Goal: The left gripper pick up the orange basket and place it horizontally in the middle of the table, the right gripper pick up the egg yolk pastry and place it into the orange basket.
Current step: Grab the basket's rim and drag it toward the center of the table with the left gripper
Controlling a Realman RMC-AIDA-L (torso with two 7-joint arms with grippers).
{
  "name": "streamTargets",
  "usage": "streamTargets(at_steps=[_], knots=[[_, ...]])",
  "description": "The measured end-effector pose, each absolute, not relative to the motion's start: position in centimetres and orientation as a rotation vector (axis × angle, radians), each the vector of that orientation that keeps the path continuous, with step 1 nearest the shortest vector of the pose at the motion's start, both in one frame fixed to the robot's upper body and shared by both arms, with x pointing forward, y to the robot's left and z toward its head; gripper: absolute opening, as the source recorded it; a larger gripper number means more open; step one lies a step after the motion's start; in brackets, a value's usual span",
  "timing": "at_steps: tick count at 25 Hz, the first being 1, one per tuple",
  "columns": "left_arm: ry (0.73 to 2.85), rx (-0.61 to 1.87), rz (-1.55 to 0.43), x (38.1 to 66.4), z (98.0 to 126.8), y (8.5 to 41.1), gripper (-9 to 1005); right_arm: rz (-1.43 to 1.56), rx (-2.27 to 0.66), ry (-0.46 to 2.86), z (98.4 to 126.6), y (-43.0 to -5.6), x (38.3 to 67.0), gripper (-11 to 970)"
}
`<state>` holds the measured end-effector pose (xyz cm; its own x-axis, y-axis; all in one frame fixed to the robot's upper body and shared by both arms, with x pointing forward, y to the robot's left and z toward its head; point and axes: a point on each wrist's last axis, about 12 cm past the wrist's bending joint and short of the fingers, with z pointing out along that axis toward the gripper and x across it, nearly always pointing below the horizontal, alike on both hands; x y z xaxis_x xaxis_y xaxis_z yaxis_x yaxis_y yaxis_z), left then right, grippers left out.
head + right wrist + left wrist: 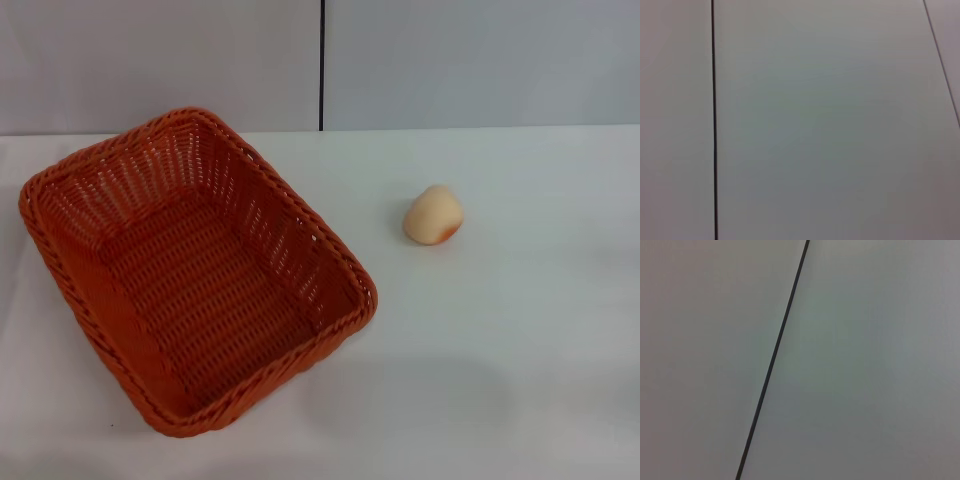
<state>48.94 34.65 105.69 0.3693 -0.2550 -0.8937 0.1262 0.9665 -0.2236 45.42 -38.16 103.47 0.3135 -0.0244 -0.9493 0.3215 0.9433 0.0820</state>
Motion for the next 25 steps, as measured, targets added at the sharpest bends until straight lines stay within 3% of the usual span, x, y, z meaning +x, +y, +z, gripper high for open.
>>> streamTargets(at_steps=[18,19,25], knots=[[1.169,-0.129,-0.269,49.2,105.8,34.5,864,-0.227,0.277,1.234,103.6,-38.1,45.8,596],[1.184,-0.127,-0.381,49.8,106.2,34.7,864,-0.226,0.277,1.234,103.6,-38.0,45.8,596],[1.256,-0.059,-0.633,52.4,108.8,36.0,864,-0.218,0.272,1.238,103.5,-37.9,45.8,595]])
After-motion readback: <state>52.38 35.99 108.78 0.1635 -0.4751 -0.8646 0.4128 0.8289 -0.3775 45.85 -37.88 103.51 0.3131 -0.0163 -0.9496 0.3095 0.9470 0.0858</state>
